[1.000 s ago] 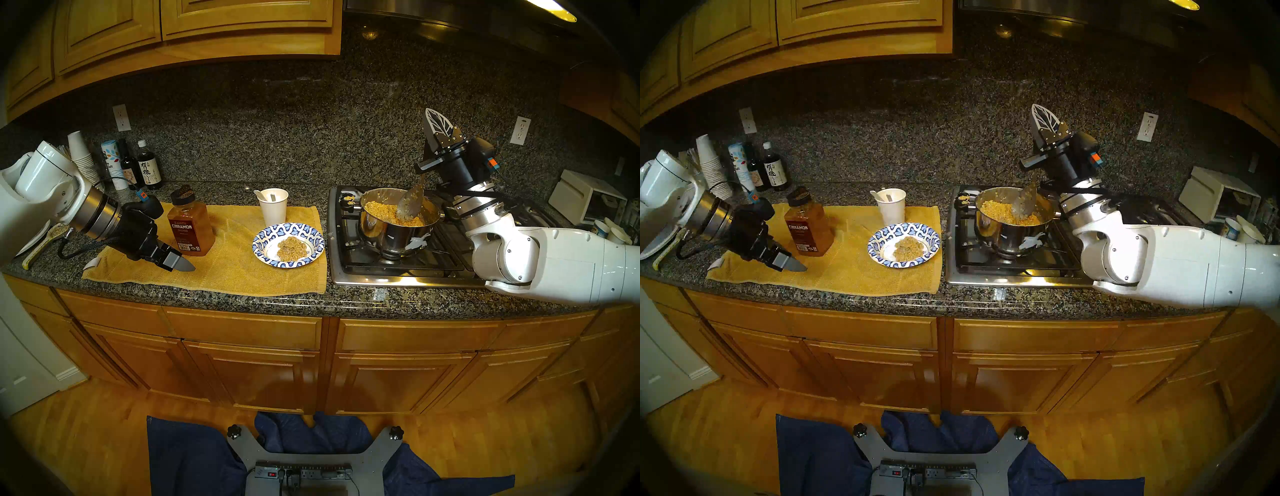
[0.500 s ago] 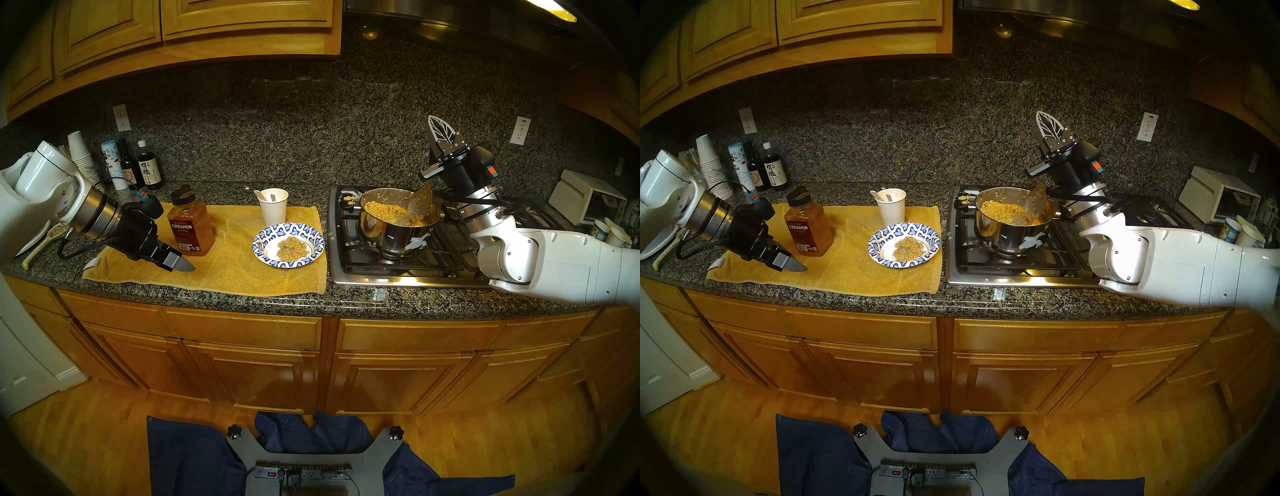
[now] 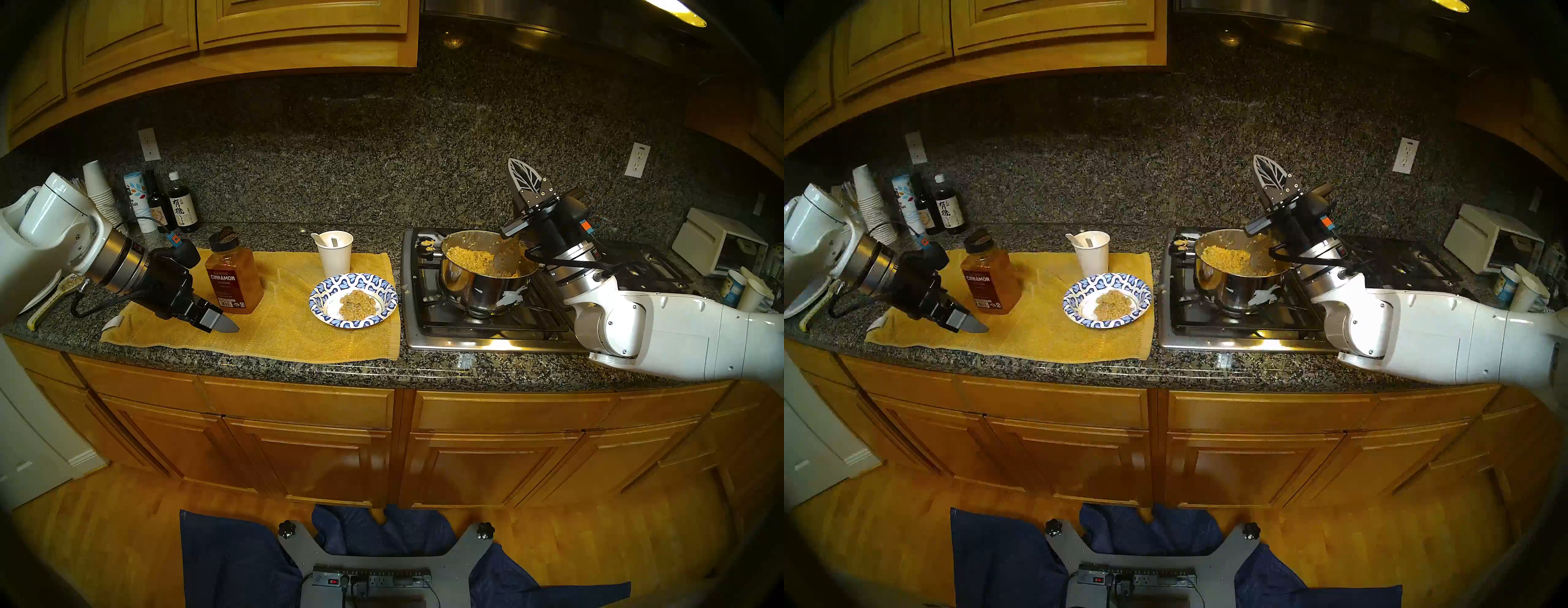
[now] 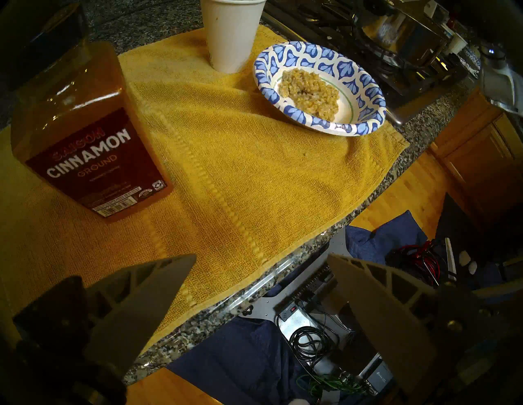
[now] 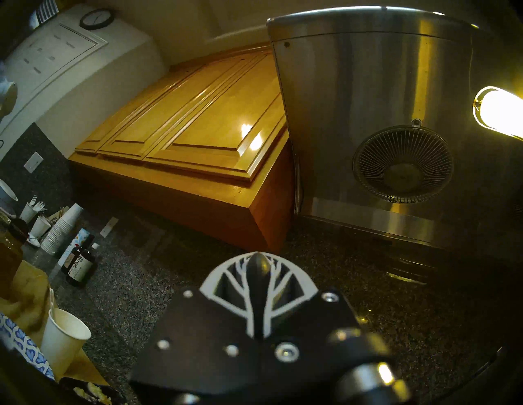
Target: Scoop oatmeal into bowl and add cinnamon
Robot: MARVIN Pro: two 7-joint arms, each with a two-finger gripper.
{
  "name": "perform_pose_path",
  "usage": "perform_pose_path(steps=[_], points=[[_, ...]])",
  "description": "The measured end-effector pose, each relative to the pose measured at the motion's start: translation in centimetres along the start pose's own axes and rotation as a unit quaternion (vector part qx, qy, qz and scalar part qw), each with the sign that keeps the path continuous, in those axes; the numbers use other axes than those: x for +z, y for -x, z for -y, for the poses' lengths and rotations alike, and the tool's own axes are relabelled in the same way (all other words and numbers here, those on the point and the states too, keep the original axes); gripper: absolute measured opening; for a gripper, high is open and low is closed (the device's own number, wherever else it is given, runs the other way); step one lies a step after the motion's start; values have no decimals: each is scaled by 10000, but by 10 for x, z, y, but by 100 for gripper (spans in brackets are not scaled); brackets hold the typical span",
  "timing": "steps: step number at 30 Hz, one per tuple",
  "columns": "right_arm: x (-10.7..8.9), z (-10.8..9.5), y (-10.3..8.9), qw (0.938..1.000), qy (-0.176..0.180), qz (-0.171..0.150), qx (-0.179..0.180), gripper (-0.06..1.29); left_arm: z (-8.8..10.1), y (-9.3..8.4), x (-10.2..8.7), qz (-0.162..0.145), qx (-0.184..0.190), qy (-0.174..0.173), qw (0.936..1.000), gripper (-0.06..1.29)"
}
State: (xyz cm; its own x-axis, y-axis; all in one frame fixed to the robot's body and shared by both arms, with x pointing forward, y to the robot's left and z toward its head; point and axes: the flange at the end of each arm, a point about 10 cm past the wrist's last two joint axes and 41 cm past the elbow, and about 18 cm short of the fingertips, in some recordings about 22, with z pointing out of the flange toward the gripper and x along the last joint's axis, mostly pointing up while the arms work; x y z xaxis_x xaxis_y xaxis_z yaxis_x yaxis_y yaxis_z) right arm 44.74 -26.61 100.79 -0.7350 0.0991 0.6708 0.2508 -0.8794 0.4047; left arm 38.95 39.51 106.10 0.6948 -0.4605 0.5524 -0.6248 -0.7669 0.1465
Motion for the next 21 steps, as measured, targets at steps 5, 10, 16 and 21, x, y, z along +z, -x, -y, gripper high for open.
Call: perform_pose_path(steps=[5,10,16,21], points=[[1,-6,4,9994,329,127,55,-4,0,0,0,0,0,0,10000,126],[0,-22,11,9944,969,408,103,-4,0,0,0,0,0,0,10000,126],[-7,-40,21,9807,1770,797,226,-4,0,0,0,0,0,0,10000,126],[-12,-39,25,9636,2353,1141,556,-4,0,0,0,0,0,0,10000,126]])
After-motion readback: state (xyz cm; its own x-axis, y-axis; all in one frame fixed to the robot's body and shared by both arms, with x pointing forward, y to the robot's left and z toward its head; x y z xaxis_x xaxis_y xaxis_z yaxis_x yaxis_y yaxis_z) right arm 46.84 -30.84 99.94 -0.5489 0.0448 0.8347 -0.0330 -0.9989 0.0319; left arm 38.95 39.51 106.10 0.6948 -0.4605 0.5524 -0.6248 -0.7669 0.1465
